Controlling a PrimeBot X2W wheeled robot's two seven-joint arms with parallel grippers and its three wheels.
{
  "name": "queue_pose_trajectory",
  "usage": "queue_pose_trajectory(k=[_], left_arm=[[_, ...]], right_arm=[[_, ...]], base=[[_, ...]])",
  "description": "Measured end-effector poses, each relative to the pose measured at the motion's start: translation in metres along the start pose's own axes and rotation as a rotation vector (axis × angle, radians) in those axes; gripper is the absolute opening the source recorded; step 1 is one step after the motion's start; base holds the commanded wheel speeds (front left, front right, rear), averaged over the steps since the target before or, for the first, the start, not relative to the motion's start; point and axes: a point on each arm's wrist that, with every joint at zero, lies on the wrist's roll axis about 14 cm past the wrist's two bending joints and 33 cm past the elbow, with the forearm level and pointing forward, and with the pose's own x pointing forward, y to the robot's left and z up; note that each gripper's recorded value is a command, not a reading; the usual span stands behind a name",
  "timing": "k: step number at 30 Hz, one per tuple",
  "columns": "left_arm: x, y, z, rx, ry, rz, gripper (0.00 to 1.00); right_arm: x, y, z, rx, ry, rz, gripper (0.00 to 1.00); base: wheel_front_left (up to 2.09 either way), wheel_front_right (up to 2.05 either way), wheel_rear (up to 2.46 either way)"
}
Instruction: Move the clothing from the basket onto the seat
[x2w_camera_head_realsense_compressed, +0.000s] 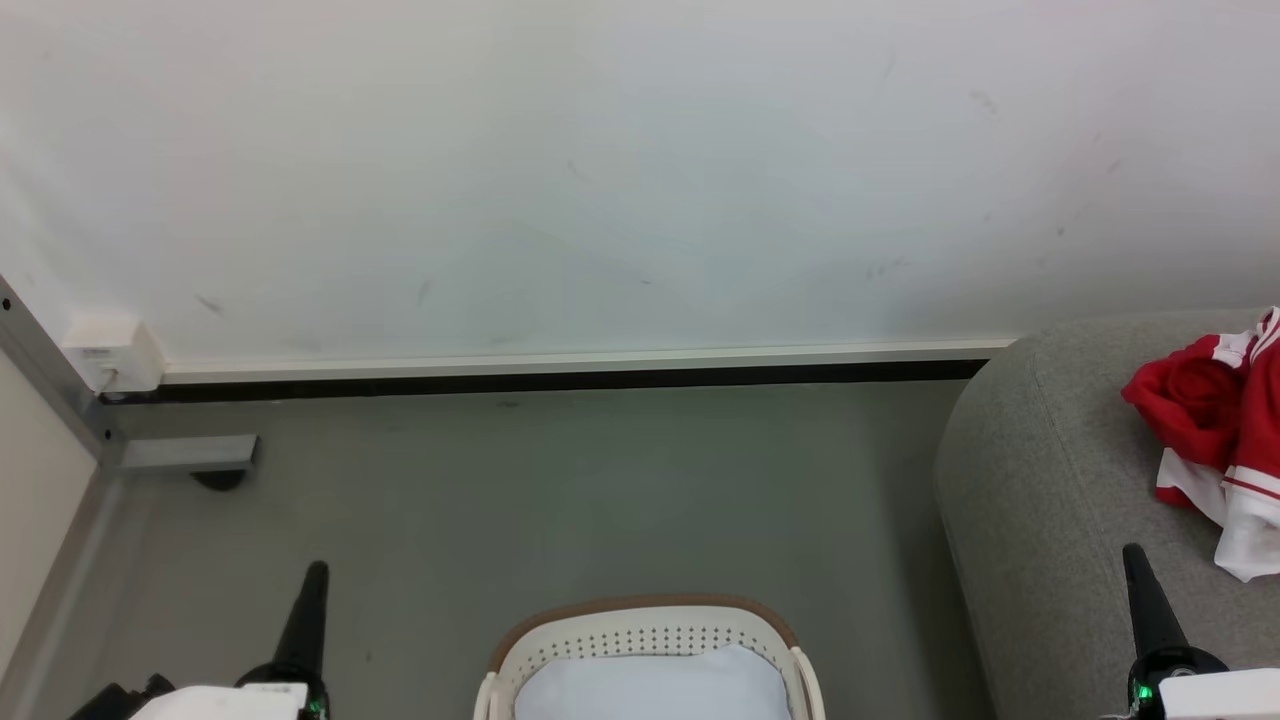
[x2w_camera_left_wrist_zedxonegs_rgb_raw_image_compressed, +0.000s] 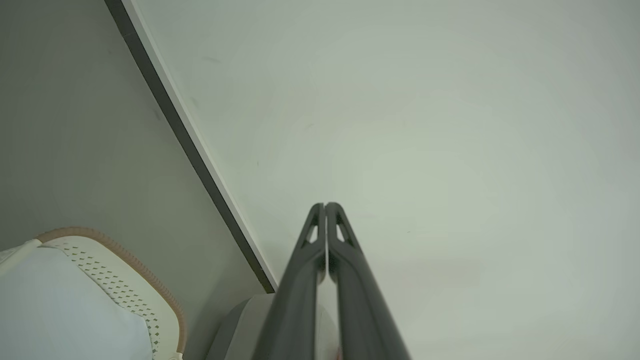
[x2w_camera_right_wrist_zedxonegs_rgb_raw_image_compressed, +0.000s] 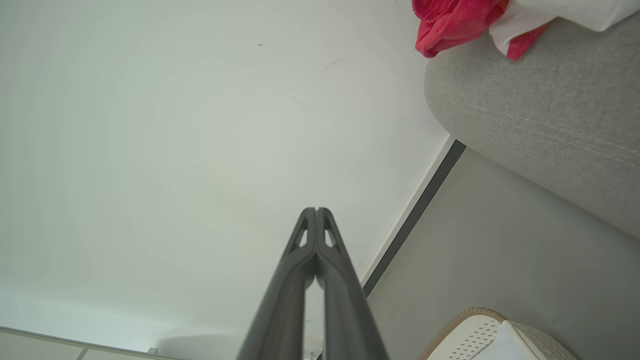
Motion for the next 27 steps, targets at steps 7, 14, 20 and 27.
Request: queue_pose_trajectory(k=[7,14,20,27], left_arm=[[0.001,-0.0013,0.0009,-0.057,0.002,-0.006,0.0],[0.0024,-0.0033,0.0021,-0.119,0.005,-0.014,0.0],[0.0042,-0.006,0.0036,-0.163,0.003,-0.024,0.0],[0.0049,-0.0076,0.0046,-0.205,0.006,-0.033,0.0]], right_arm=[[0.0016,0.0,0.0014,0.056,-0.001,0.001,0.0],[0.0033,0.0004,0.002,0.114,0.003,0.004,0.0],[0.0057,0.0022,0.0025,0.149,0.006,0.01,0.0],[0.0078,0.0036,0.0036,0.197,0.007,0.016,0.0]], base=[[0.0,0.0,0.0],[0.0,0.0,0.0],[0.0,0.0,0.0],[0.0,0.0,0.0]])
